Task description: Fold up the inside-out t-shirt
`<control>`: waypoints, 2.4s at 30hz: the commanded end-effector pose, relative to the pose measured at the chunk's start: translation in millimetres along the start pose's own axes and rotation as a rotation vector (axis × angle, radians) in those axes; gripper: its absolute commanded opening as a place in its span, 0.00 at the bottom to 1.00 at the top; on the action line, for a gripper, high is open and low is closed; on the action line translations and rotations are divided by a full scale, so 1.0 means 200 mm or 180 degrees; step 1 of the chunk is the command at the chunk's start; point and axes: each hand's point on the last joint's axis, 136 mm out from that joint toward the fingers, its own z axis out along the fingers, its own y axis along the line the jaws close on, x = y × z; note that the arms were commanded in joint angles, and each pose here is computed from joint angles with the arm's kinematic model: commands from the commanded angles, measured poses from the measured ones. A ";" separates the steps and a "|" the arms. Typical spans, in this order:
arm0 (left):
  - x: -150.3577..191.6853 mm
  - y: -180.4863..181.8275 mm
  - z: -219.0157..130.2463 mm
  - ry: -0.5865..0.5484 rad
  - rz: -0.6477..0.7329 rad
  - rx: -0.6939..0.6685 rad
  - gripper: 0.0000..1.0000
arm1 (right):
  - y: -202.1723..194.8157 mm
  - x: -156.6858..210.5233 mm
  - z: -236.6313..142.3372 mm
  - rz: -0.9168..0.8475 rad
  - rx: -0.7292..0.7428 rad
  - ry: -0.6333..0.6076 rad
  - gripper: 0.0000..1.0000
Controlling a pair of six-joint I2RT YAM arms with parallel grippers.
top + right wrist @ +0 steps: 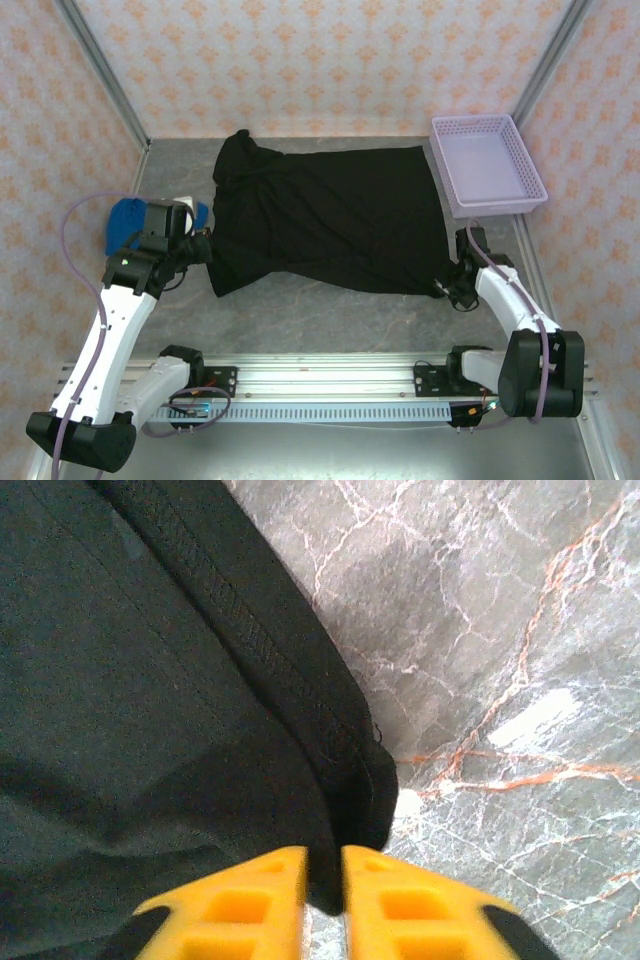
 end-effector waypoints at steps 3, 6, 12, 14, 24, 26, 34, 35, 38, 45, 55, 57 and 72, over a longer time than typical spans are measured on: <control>-0.01 0.04 -0.01 -0.0069 0.0049 -0.0128 0.00 | -0.05 -0.08 -0.05 -0.0034 0.0228 -0.0274 0.02; -0.03 0.08 -0.04 -0.0124 0.0049 -0.0251 0.00 | -0.07 -0.13 -0.11 0.0006 0.0262 -0.0425 0.00; -0.08 0.13 -0.12 -0.0250 -0.0073 -0.0333 0.00 | -0.10 -0.19 -0.25 0.0175 0.0188 -0.0708 0.00; -0.07 0.13 -0.14 -0.0254 -0.0085 -0.0334 0.00 | -0.10 -0.20 -0.27 0.0197 0.0159 -0.0752 0.00; -0.06 0.05 -0.11 -0.0186 -0.0128 -0.0042 0.00 | 0.05 -0.29 -0.33 0.0161 -0.0170 -0.0862 0.00; -0.09 0.04 -0.07 -0.0161 -0.0124 -0.0037 0.00 | 0.12 -0.35 -0.34 0.0110 -0.0228 -0.0899 0.00; -0.30 0.04 0.13 -0.0096 -0.0181 -0.0245 0.00 | 0.43 -0.63 -0.28 -0.0214 -0.0216 -0.1062 0.00; -0.33 0.05 0.16 -0.0051 -0.0217 -0.0283 0.00 | 0.47 -0.66 -0.25 -0.0260 -0.0207 -0.1049 0.00; -0.39 0.07 0.25 0.0021 -0.0335 -0.0374 0.00 | 0.55 -0.74 -0.19 -0.0421 -0.0096 -0.1081 0.00; -0.54 0.08 0.50 0.0175 -0.0406 -0.0622 0.00 | 0.69 -0.86 -0.01 -0.0606 0.0021 -0.1035 0.00; -0.57 0.12 0.70 0.0297 -0.0366 -0.0836 0.00 | 0.79 -0.92 0.11 -0.0853 0.0247 -0.1055 0.00; -0.57 0.12 0.73 0.0318 -0.0366 -0.0834 0.00 | 0.80 -0.94 0.12 -0.0894 0.0316 -0.1083 0.00; -0.60 0.13 0.84 0.0372 -0.0349 -0.0865 0.00 | 0.73 -1.03 0.09 -0.1001 0.0779 -0.1284 0.00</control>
